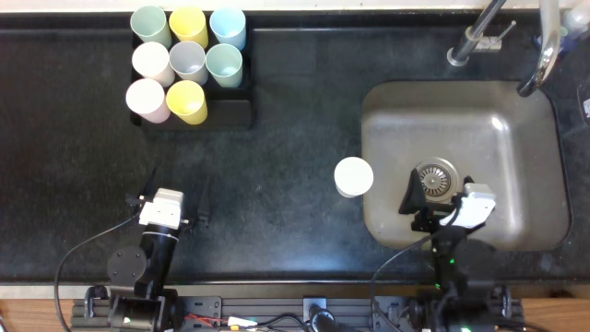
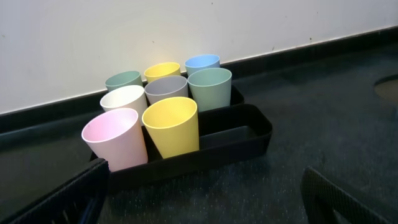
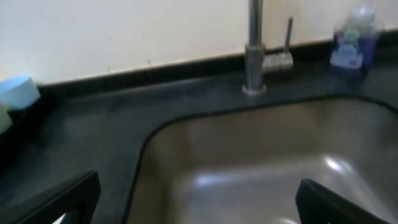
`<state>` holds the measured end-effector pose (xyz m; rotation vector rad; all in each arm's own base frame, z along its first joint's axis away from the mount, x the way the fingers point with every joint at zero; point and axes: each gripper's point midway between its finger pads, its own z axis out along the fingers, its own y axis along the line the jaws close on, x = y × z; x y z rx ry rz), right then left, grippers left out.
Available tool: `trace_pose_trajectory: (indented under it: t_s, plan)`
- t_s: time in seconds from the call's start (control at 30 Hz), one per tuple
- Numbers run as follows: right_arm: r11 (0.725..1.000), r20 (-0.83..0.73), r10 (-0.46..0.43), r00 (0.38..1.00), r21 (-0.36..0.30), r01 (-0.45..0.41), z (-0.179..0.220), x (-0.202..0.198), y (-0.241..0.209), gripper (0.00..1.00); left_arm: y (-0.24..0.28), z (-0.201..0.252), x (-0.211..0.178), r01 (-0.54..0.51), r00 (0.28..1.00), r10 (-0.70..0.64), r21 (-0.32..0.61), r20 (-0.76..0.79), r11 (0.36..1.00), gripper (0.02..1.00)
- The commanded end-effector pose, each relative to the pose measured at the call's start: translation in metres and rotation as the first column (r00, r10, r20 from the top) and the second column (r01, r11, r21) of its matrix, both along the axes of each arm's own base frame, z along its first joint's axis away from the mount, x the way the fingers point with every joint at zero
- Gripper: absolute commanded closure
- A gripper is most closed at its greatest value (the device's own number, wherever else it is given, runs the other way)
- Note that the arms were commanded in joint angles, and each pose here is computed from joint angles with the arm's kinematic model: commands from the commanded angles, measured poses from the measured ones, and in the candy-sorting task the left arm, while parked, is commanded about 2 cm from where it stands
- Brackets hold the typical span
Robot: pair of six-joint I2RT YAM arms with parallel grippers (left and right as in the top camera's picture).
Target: Store Cups
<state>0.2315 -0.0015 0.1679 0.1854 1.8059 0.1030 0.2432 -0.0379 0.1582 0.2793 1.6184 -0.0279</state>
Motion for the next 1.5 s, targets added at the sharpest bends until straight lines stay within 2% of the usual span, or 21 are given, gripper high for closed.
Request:
trace_pose_trajectory:
  t_s: [0.03,0.1,0.13,0.2,0.3,0.37,0.43,0.47,0.5,0.53,0.6,0.7,0.8,1.13,1.5]
  plan:
    - [1.0,-0.051,0.005,0.999,0.0,-0.005,0.092,-0.007,0.001,0.003,-0.002,0.001,-0.001,0.013,1.0,-0.013,0.013,0.007,1.0,0.018]
    - [1.0,-0.161,-0.014,0.987,-0.015,0.011,0.108,-0.001,-0.002,0.003,-0.002,0.001,-0.001,0.013,1.0,-0.013,0.013,0.007,1.0,0.02]
    - [0.998,-0.266,-0.039,0.963,-0.048,0.027,0.117,0.01,-0.006,0.003,-0.002,0.001,-0.001,0.013,1.0,-0.013,0.013,0.007,1.0,0.02]
    - [0.994,-0.389,-0.049,0.92,-0.113,0.006,0.12,0.023,-0.006,0.005,-0.002,0.001,-0.001,0.013,1.0,-0.013,0.013,0.007,1.0,0.02]
    - [0.96,-0.62,-0.02,0.785,-0.231,-0.158,0.105,0.034,0.007,0.003,-0.002,0.001,-0.001,0.013,1.0,-0.013,0.013,0.007,1.0,0.02]
    - [0.926,-0.746,0.005,0.666,-0.248,-0.286,0.086,0.037,0.021,0.003,-0.002,0.001,-0.001,0.013,1.0,-0.013,0.013,0.007,1.0,0.02]
    - [0.89,-0.829,0.015,0.559,-0.244,-0.385,0.065,0.038,0.033,0.003,-0.002,0.001,-0.001,0.013,1.0,-0.013,0.013,0.007,1.0,0.02]
    - [0.865,-0.878,0.034,0.477,-0.213,-0.453,0.044,0.042,0.044,0.003,-0.002,0.001,-0.001,0.013,1.0,-0.013,0.013,0.007,1.0,0.02]
    - [0.842,-0.898,0.074,0.434,-0.177,-0.509,0.033,0.044,0.053,0.005,-0.002,0.001,-0.001,0.013,1.0,-0.013,0.013,0.007,1.0,0.02]
    - [0.807,-0.912,0.141,0.386,-0.12,-0.578,0.024,0.046,0.065,0.003,-0.002,0.001,-0.001,0.013,1.0,-0.013,0.013,0.007,1.0,0.018]
    - [0.753,-0.918,0.244,0.314,-0.025,-0.658,0.011,0.048,0.084,0.003,-0.002,0.001,-0.001,0.013,1.0,-0.013,0.013,0.007,1.0,0.02]
    - [0.728,-0.917,0.299,0.264,0.04,-0.684,-0.005,0.056,0.096,0.003,-0.002,0.001,-0.001,0.013,1.0,-0.013,0.013,0.007,1.0,0.02]
    - [0.717,-0.922,0.309,0.233,0.065,-0.694,-0.017,0.063,0.099,0.003,-0.002,0.001,-0.001,0.013,1.0,-0.013,0.013,0.007,1.0,0.02]
    - [0.719,-0.947,0.294,0.127,0.131,-0.683,-0.051,0.066,0.099,0.003,-0.002,0.001,-0.001,0.013,1.0,-0.013,0.013,0.007,1.0,0.02]
    - [0.714,-0.959,0.275,0.071,0.154,-0.683,-0.073,0.069,0.098,0.003,-0.002,0.001,-0.001,0.013,1.0,-0.013,0.013,0.007,1.0,0.018]
